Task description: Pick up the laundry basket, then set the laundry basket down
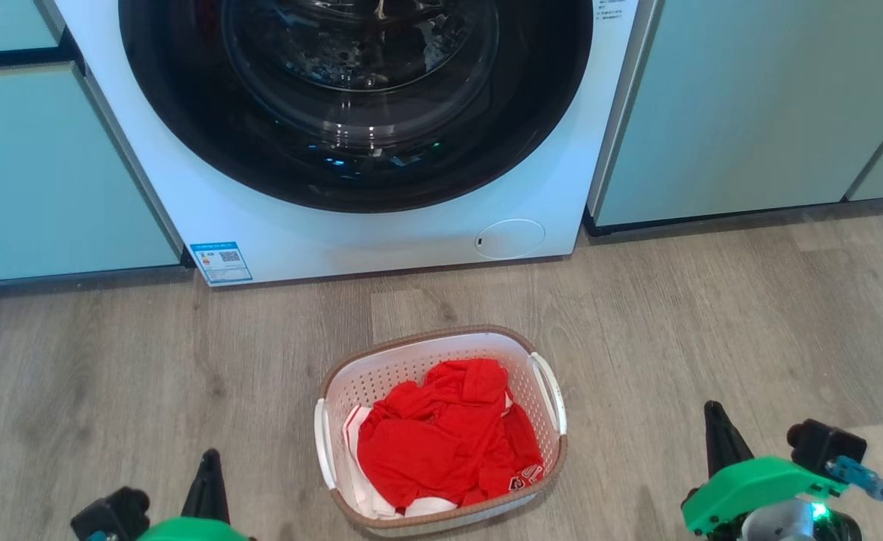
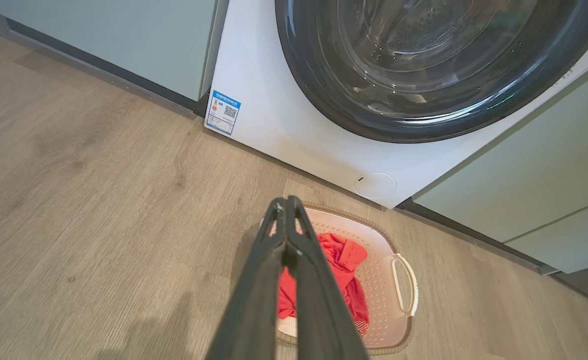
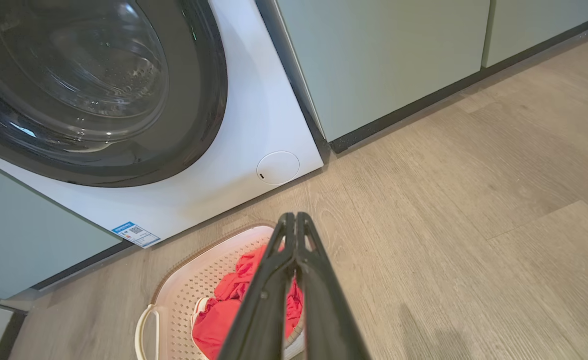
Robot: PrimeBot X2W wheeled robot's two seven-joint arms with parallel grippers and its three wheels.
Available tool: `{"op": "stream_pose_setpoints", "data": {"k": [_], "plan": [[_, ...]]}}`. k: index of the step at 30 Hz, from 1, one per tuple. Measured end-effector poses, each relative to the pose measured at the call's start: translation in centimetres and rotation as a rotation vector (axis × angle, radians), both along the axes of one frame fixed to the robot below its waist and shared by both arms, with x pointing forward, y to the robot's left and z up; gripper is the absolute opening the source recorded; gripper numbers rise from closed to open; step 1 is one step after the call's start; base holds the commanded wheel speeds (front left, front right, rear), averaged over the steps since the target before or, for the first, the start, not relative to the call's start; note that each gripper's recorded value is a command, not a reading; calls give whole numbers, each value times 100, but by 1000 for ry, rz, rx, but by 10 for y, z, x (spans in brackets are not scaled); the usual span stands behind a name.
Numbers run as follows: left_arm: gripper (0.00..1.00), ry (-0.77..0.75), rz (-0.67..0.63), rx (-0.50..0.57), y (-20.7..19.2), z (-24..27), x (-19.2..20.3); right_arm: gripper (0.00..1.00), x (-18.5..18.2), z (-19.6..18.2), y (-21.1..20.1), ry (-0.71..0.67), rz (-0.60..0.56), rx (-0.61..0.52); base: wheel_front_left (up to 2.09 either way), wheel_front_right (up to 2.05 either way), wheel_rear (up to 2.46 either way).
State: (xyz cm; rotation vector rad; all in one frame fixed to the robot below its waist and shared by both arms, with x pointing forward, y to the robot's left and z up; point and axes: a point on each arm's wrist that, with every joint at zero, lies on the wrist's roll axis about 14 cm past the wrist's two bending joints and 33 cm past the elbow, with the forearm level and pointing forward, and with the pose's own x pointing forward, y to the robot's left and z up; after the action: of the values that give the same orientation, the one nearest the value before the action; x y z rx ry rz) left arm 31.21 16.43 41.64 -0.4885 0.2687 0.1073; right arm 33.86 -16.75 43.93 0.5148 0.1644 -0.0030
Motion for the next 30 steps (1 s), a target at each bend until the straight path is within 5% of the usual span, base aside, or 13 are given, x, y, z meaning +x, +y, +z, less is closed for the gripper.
{"op": "stream_pose_setpoints", "data": {"k": [30], "plan": [[0, -12, 85, -337, 9, 9, 19, 0, 11, 7, -14, 16, -104, 332, 0, 0, 0]]}}
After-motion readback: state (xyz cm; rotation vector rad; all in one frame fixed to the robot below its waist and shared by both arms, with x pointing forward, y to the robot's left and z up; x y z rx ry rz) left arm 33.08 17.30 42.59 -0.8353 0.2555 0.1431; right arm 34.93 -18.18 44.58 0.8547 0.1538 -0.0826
